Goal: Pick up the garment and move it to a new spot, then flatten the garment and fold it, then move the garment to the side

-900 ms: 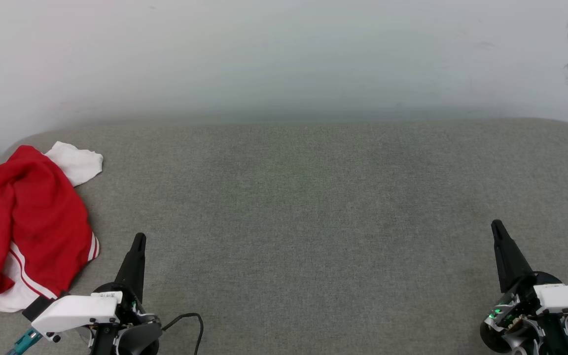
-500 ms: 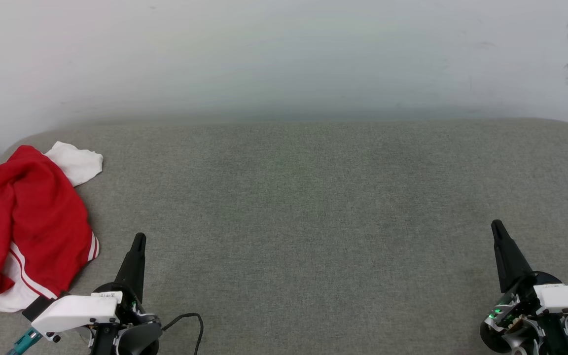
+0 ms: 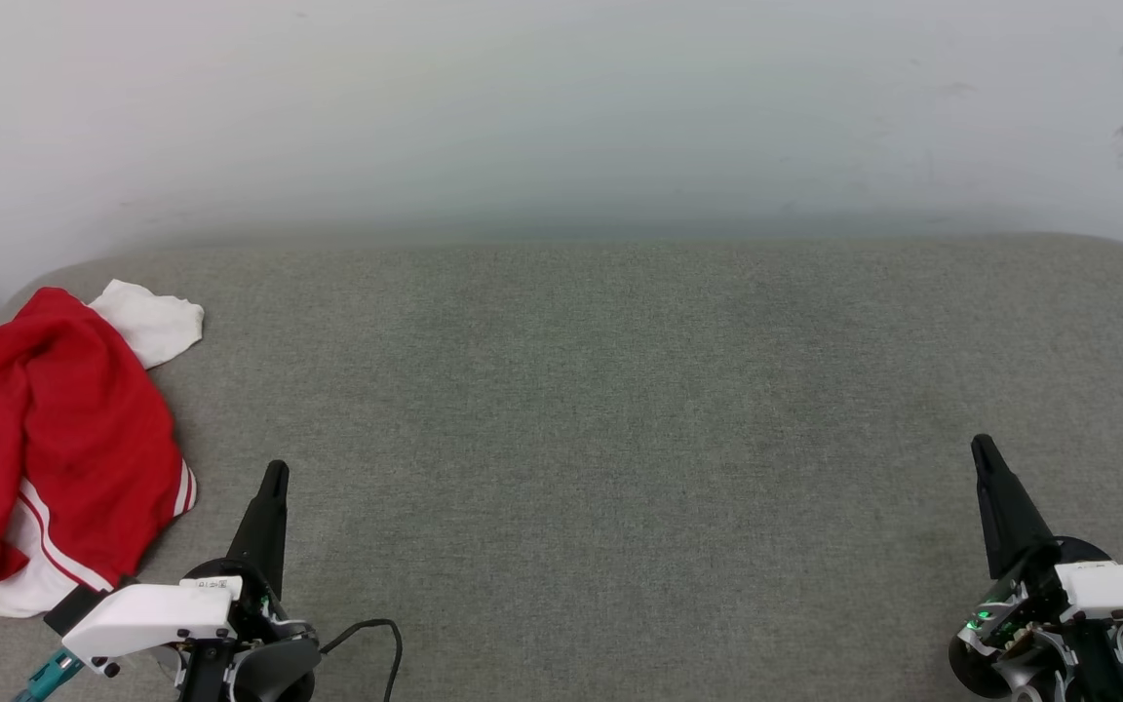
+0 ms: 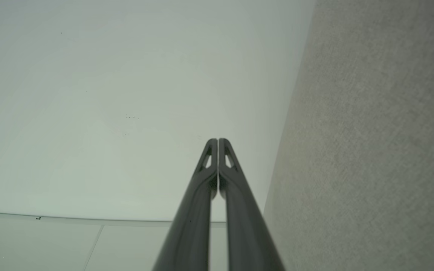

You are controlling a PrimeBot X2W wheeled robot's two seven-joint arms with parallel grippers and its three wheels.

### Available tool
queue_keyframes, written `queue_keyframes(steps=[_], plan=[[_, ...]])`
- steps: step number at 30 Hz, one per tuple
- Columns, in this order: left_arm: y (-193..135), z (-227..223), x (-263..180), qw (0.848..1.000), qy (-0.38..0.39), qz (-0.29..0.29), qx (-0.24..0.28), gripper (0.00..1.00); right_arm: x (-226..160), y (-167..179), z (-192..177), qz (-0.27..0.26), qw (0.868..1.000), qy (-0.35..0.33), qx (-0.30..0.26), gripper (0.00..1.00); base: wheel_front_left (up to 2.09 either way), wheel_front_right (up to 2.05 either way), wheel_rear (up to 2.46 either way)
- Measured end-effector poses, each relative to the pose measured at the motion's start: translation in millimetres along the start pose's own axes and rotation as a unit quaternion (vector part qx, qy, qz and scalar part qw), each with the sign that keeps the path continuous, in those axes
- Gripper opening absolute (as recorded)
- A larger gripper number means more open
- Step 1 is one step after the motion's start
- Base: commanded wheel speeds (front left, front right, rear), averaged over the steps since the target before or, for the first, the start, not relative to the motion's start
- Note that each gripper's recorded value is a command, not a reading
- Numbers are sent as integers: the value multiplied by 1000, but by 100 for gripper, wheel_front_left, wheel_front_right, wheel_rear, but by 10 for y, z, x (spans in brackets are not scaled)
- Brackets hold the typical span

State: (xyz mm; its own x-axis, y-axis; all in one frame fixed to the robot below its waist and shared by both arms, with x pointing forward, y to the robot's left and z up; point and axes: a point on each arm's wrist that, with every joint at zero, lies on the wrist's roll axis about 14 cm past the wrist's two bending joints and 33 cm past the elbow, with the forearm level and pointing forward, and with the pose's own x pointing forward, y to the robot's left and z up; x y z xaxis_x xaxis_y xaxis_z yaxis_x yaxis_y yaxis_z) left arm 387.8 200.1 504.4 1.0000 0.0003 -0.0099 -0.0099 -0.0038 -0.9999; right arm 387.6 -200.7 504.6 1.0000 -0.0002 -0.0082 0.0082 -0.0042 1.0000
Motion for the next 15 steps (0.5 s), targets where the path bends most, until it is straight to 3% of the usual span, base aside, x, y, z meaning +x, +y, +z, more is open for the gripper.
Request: queue_keyframes(steps=[9, 10, 15], plan=[[0, -1, 0, 1000, 0, 0, 0, 0, 0, 0, 0, 0, 1000, 0, 0, 0, 0, 0, 0], [15, -1, -5, 1000, 0, 2, 0, 100, -5, -15, 1, -2, 1000, 0, 0, 100, 0, 0, 0], [295, -14, -135, 999, -2, 44, -5, 100, -137, -287, 15, -43, 999, -4, 2, 100, 0, 0, 0]])
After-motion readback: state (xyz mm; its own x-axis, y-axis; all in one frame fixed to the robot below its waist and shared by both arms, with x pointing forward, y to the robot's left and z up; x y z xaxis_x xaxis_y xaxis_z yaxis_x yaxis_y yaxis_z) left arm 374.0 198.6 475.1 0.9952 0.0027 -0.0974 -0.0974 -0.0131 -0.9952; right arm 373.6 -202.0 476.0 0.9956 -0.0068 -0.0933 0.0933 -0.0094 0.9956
